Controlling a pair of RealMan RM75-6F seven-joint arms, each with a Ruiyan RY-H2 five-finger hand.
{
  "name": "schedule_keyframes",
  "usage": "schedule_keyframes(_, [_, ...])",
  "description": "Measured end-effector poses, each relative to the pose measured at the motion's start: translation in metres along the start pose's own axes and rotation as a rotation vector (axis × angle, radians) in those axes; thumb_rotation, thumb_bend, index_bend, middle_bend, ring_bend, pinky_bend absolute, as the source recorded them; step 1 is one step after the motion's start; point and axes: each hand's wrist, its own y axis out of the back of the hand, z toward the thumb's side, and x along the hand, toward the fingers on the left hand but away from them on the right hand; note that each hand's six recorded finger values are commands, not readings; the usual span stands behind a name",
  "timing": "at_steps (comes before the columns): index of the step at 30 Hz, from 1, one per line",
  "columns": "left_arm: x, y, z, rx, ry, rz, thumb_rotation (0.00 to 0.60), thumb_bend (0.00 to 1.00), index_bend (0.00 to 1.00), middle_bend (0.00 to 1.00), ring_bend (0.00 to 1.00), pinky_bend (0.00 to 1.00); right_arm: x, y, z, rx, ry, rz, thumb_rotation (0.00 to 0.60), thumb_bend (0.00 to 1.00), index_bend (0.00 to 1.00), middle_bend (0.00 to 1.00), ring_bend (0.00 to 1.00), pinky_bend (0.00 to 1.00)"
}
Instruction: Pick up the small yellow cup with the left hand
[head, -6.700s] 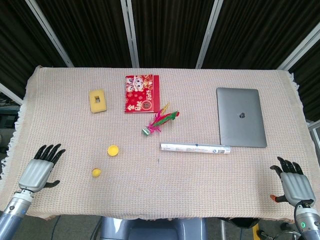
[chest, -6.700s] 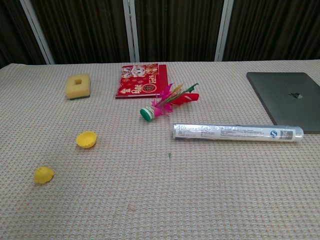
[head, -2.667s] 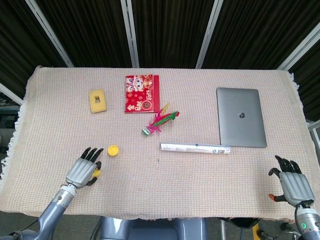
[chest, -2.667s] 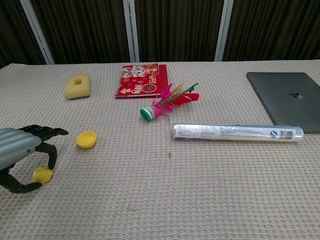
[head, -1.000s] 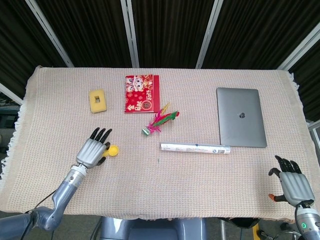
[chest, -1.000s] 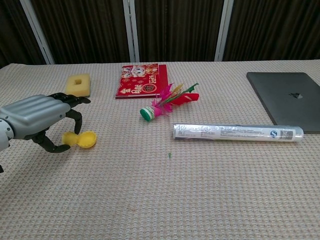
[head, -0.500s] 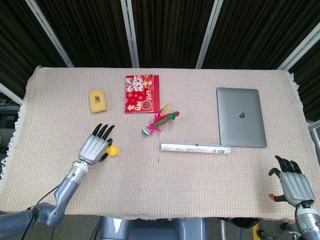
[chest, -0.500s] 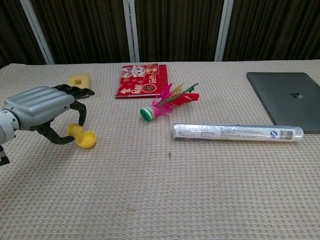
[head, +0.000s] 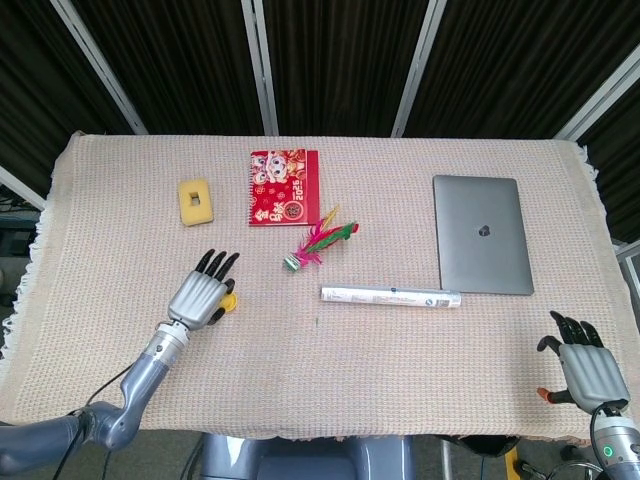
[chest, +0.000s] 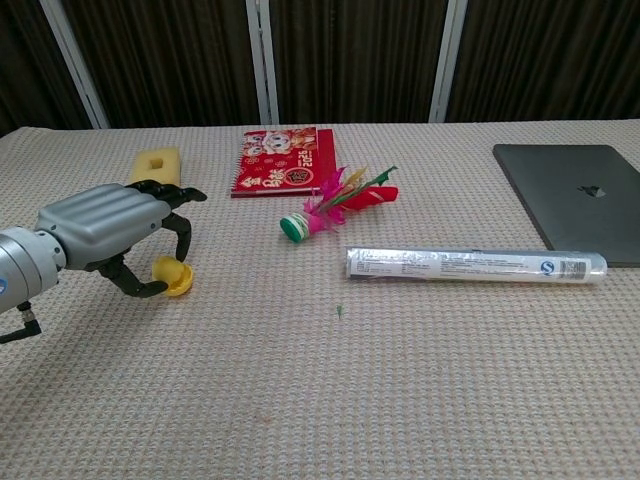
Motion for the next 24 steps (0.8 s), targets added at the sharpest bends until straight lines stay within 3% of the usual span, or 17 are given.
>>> schedule_keyframes(11, [0.0039,-0.0032,0.0057,0.002,-0.011,0.000,0.600,0.32,0.49,0.00,0.00,0.00,0.0000,0.0000,0.0000,-0.002,0.000,0.001,0.600,0.00,0.37,0.00,0.00,0.00])
schedule_keyframes(14, [0.0040,-0.0034,0.0067,0.005,-0.014,0.001,0.600,0.31,0.45,0.00,0.00,0.00,0.0000,0.0000,-0.0001,-0.002,0.000,0.001,0.600,0.00,0.37,0.00,0.00,0.00])
schedule_keyframes(24, [0.0012,0.0015,0.0034,0.005,-0.022,0.011,0.600,0.15,0.35,0.00,0.00,0.00,0.0000,0.0000,0.0000,0.000,0.001,0.000,0.600,0.00,0.37,0.00,0.00,0.00])
